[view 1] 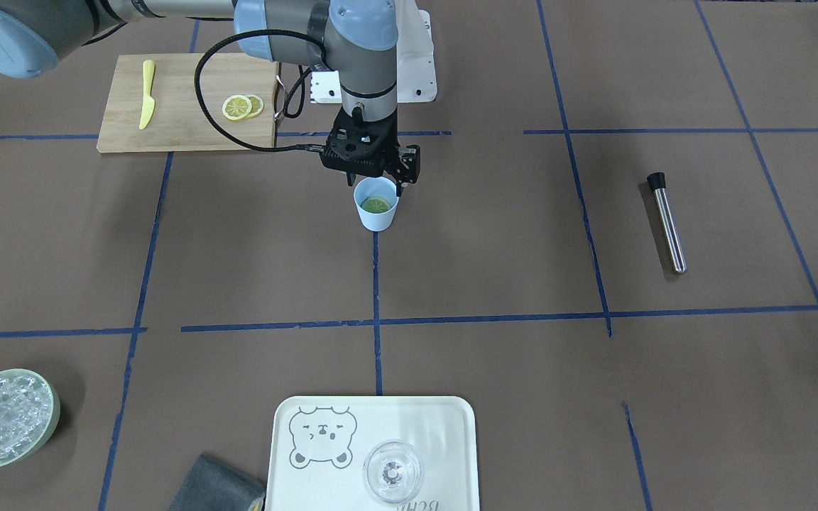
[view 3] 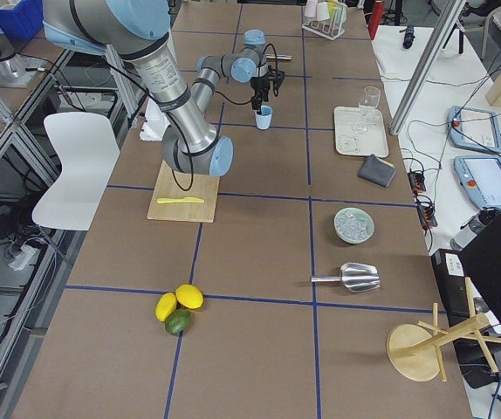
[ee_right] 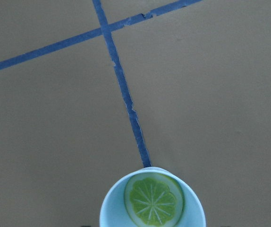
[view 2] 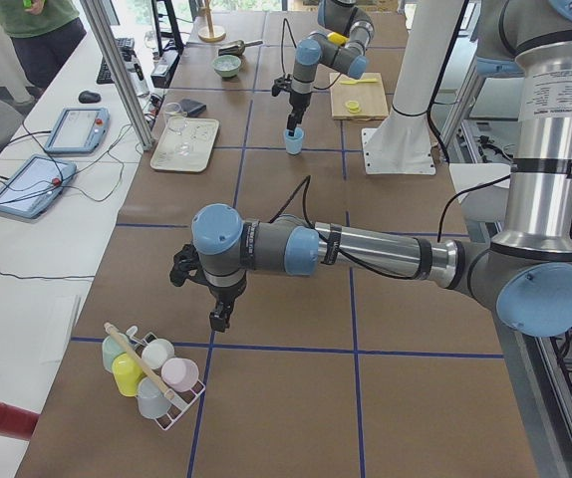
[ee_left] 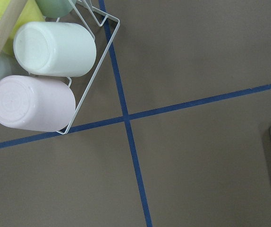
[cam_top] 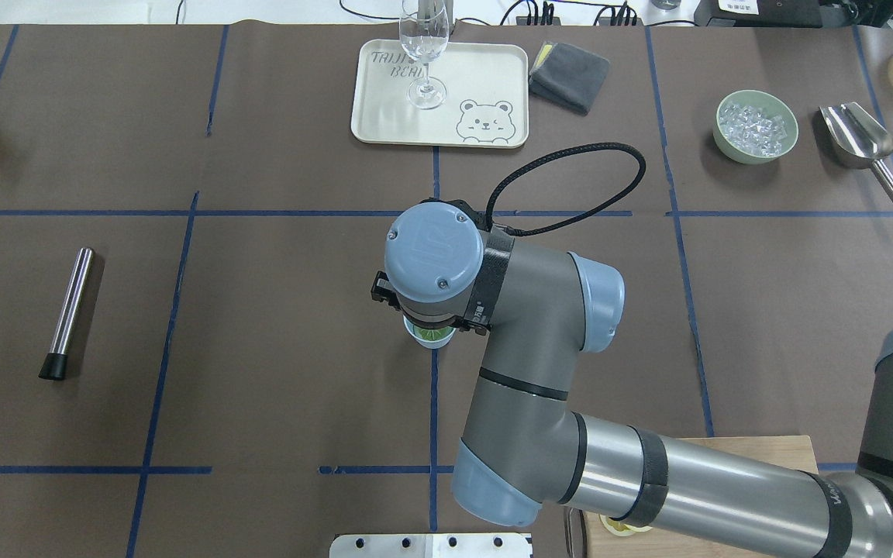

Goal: Squeeze lemon into cup
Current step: 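Open the right gripper to drop the lemon slice into the cup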

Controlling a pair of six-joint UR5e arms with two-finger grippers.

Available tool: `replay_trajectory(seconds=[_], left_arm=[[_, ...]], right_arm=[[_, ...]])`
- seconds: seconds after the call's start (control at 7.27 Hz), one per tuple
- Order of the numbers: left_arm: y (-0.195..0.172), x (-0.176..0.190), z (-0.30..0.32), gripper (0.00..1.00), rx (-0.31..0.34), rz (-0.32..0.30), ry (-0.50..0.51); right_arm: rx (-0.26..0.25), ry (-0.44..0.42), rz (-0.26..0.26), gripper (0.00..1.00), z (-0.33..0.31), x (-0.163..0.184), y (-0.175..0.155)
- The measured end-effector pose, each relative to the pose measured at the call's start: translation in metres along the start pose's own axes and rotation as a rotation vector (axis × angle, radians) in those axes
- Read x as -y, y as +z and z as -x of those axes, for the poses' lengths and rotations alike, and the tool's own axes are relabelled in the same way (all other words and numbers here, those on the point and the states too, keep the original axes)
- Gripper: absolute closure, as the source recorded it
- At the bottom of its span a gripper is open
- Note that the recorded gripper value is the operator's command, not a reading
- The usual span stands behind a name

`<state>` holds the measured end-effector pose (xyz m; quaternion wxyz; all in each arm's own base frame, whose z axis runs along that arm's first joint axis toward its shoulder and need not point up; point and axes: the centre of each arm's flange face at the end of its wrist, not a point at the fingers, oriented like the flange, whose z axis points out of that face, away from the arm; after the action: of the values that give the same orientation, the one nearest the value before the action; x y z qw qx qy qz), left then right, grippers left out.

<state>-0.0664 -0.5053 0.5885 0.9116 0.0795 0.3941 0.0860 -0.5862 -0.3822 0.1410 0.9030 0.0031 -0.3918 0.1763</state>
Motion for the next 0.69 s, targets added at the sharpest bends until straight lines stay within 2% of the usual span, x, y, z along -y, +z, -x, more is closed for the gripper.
replay_trajectory(seconds=[0.41, 0.69], left_arm=[[-0.018, 0.016, -0.026, 0.0, 0.034, -0.045, -0.059], [-0.002, 0.032, -0.069, 0.0, 0.044, -0.043, -0.08]], right_arm=[[-0.027, -0.022, -0.018, 0.0, -0.027, 0.015, -0.053], [-0.068, -0.114, -0.041, 0.0, -0.089, 0.057, -0.08]])
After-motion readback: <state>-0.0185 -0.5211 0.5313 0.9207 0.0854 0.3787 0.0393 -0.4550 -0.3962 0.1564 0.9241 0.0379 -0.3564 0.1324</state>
